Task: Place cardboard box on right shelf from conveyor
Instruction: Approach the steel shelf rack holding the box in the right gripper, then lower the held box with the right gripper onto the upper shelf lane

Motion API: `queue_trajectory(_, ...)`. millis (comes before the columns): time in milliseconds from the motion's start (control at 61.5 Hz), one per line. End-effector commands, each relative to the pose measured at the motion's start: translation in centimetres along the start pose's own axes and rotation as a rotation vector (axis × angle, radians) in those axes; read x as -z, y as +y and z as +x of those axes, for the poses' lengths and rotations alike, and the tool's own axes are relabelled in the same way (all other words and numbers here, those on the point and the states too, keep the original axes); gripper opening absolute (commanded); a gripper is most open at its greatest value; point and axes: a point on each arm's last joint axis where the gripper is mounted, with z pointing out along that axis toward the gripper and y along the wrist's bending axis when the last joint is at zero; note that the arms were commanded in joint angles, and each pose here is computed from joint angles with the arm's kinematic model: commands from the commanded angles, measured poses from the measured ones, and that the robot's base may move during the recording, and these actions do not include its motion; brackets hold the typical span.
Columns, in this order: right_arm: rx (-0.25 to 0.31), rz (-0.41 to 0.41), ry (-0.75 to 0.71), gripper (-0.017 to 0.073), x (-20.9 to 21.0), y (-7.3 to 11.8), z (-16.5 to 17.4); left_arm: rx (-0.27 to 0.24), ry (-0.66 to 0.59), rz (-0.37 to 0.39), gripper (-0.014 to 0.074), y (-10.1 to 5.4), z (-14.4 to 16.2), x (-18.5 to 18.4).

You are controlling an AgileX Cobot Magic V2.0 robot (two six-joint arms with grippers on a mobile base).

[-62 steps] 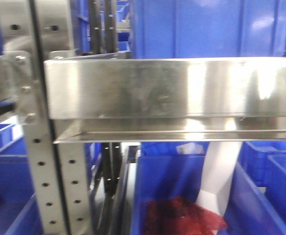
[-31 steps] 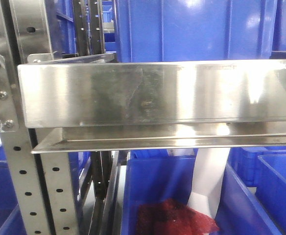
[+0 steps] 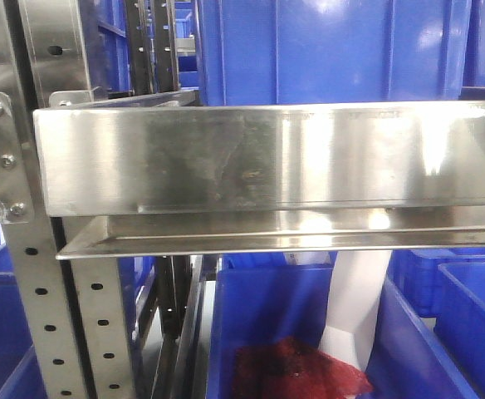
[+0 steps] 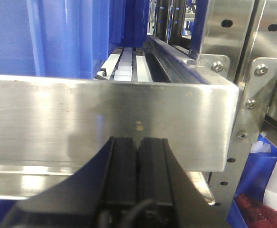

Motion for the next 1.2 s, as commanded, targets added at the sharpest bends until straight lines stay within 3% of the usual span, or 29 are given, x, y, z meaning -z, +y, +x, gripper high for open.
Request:
queue_trajectory(0,0.018,0.014,-0.107,0.0202,0.1,-0.1,-1.6,0.005,-0.092,-0.004,-0.0116,0.0,-0.5,0.1)
queue_trajectory(439,-0.005,-0.011,-0.113,0.0202,0.0,0.1,-1.7,0.005,-0.092,-0.004,-0.0116,0.0,-0.5,0.1)
queue_trajectory(602,0.066,-0.005,-0.076,0.0202,-2.5,0.2,-3.0,0.005,-0.092,-0.004,-0.0116,0.0,-0.5,0.1)
queue_trajectory(715,0.161,-0.016,-0.048,0.0202,-5.3,0.5,-5.0,0.005,-0.092,-0.004,-0.0116,0.0,-0.5,0.1)
queue_trajectory(829,0.304,-0.026,-0.048,0.0202,-8.7,0.9,-7.4,0.005,-0.092,-0.004,-0.0116,0.0,-0.5,0.1)
queue_trajectory(1008,0.593,-0.077,-0.050,0.0202,-14.8,2.1,-9.5,0.005,-0.092,-0.004,-0.0116,0.0,-0.5,0.1)
queue_trajectory(1187,0.952,-0.212,-0.022,0.0202,-19.8,5.0,-8.5,0.005,-0.092,-0.004,-0.0116,0.0,-0.5,0.1)
